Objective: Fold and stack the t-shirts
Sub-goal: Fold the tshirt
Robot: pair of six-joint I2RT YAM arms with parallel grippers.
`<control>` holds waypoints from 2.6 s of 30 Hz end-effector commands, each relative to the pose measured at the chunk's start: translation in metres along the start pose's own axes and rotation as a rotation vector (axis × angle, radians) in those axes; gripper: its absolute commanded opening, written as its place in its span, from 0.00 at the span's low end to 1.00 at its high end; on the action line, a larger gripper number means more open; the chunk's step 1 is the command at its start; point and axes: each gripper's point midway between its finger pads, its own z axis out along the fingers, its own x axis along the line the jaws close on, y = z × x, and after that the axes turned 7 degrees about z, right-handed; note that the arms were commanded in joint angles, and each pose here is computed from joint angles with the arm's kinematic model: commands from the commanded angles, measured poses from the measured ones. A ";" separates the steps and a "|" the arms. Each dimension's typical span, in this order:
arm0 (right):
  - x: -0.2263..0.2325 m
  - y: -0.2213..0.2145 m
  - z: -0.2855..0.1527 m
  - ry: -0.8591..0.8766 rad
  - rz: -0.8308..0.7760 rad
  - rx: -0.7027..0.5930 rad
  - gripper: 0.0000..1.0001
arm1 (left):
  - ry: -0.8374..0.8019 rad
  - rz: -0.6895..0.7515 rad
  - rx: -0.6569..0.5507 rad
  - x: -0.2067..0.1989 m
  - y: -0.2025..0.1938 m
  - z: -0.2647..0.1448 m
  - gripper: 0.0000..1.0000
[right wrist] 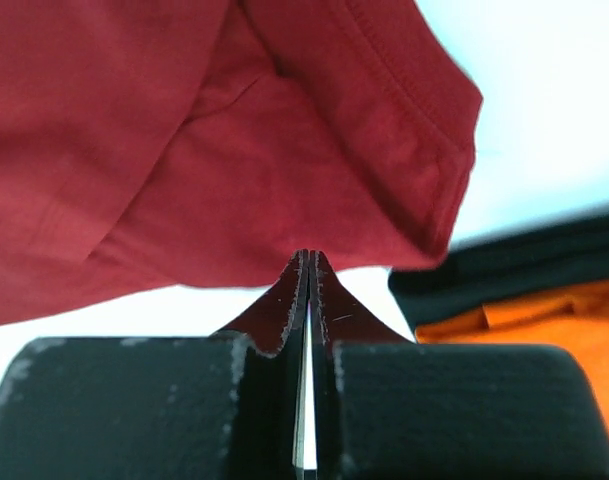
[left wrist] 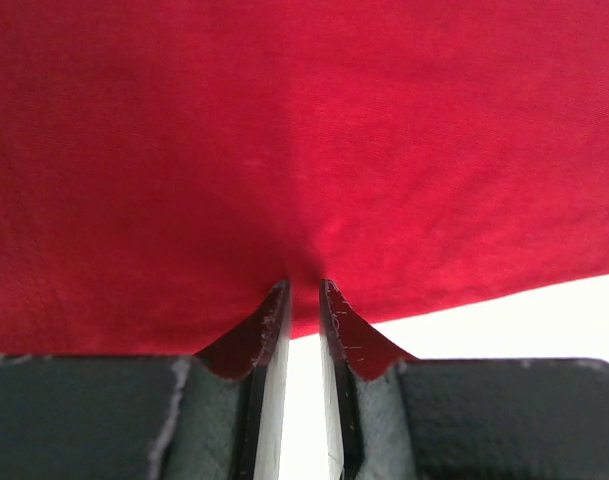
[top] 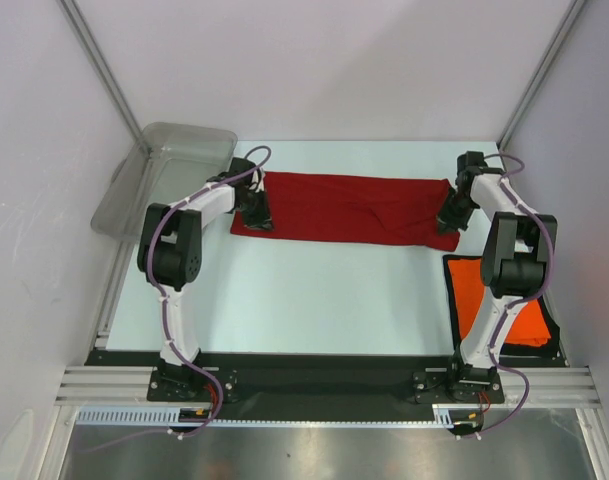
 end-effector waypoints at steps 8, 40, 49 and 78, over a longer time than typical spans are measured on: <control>-0.030 0.028 0.058 -0.184 0.025 -0.080 0.00 | 0.030 -0.029 0.023 0.028 0.008 0.008 0.22; 0.040 0.003 -0.041 0.404 0.407 -0.070 0.79 | 0.212 -0.050 -0.122 0.035 -0.028 -0.095 0.43; 0.043 -0.016 -0.015 0.390 0.456 -0.062 0.73 | 0.288 -0.151 -0.156 0.055 -0.018 -0.063 0.50; 0.015 -0.023 0.035 0.305 0.544 0.011 0.69 | 0.260 -0.313 -0.255 0.071 0.006 -0.061 0.64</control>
